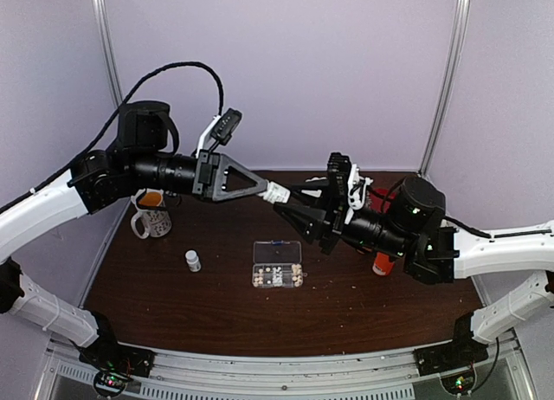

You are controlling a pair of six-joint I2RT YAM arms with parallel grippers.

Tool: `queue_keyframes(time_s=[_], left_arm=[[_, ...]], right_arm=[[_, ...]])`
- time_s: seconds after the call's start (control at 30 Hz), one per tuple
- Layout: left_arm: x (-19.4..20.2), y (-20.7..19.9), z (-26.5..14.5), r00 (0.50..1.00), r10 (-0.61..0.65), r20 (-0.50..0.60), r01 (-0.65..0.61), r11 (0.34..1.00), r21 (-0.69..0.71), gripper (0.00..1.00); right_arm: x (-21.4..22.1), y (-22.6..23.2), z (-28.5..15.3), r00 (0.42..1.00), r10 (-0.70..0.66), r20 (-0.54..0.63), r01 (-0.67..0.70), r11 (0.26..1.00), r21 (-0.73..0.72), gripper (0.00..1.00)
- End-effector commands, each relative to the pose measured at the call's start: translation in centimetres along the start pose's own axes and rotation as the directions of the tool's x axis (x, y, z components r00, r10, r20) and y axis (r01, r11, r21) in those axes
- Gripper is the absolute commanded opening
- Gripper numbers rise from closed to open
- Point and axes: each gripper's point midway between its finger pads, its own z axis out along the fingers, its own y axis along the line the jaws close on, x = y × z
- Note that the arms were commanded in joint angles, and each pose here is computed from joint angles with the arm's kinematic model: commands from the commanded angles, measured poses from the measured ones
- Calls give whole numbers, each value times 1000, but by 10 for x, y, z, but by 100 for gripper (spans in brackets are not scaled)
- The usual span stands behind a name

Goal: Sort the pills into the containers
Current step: Pass from the left arm to the right

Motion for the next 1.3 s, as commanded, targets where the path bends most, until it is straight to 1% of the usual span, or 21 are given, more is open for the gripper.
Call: queue_keyframes(time_s=[0.0, 0.1, 0.23, 0.3, 0.4, 0.47, 0.53, 0.6, 0.63, 0.67, 0.73, 0.83, 0.93, 1.0, 1.07, 1.13, 1.2, 1.27], left_arm=[[-6, -18, -7, 998, 40, 40, -42, 998, 51, 20], [-6, -18, -8, 999, 37, 39, -39, 998, 50, 20], [-5, -17, -7, 999, 34, 35, -35, 998, 51, 20], [-5, -17, -6, 999, 32, 33, -34, 998, 53, 20], [-4, -15, -4, 999, 30, 29, -31, 998, 53, 24], [-3, -15, -3, 999, 33, 27, -34, 998, 53, 33], [-3, -13, -3, 999, 36, 26, -37, 998, 51, 48], [-3, -12, -3, 998, 51, 28, -52, 998, 43, 68], [-4, -12, -4, 997, 66, 31, -67, 997, 37, 76], [-5, -13, -6, 995, 89, 34, -90, 996, 30, 80], [-7, -15, -11, 988, 150, 38, -150, 989, 14, 84], [-10, -19, -21, 963, 267, 38, -266, 964, -29, 85], [-8, -17, -29, 909, 414, 43, -411, 909, -67, 84], [-6, -13, -33, 858, 510, 64, -503, 859, -99, 84], [0, -11, -35, 794, 603, 77, -595, 797, -106, 83], [8, -14, -37, 716, 693, 89, -687, 721, -86, 81], [20, -15, -37, 618, 782, 86, -780, 623, -54, 80], [28, -12, -35, 538, 840, 66, -840, 541, -39, 78]], right_arm=[[-13, -1, 5, 999, -17, 33, 17, 1000, 13, 41], [-12, -1, 5, 999, -18, 30, 18, 1000, 10, 39], [-14, -2, 4, 999, -17, 37, 17, 1000, 16, 32], [-16, -2, 4, 999, -18, 41, 18, 1000, 16, 27], [-17, -1, 3, 999, -16, 42, 16, 1000, 13, 23], [-16, -1, 3, 999, -10, 38, 10, 1000, 11, 21], [-15, 0, 3, 1000, -4, 31, 4, 1000, 3, 19], [-12, 2, 3, 1000, 6, 19, -6, 1000, -5, 17], [-10, 3, 3, 1000, 13, 14, -13, 1000, -12, 17], [-9, 5, 2, 1000, 19, 7, -19, 1000, -22, 16], [-4, 7, 0, 999, 35, -7, -35, 999, -34, 15], [-2, 11, -6, 998, 62, -16, -63, 997, -50, 15], [-4, 16, -12, 994, 103, -26, -105, 992, -77, 13], [-7, 21, -17, 992, 122, -34, -125, 987, -106, 13], [-8, 26, -21, 984, 169, -49, -174, 976, -129, 13], [-7, 27, -24, 980, 188, -68, -195, 972, -133, 13], [-5, 30, -27, 976, 200, -85, -211, 966, -147, 12], [-5, 33, -30, 971, 222, -91, -235, 959, -158, 12]])
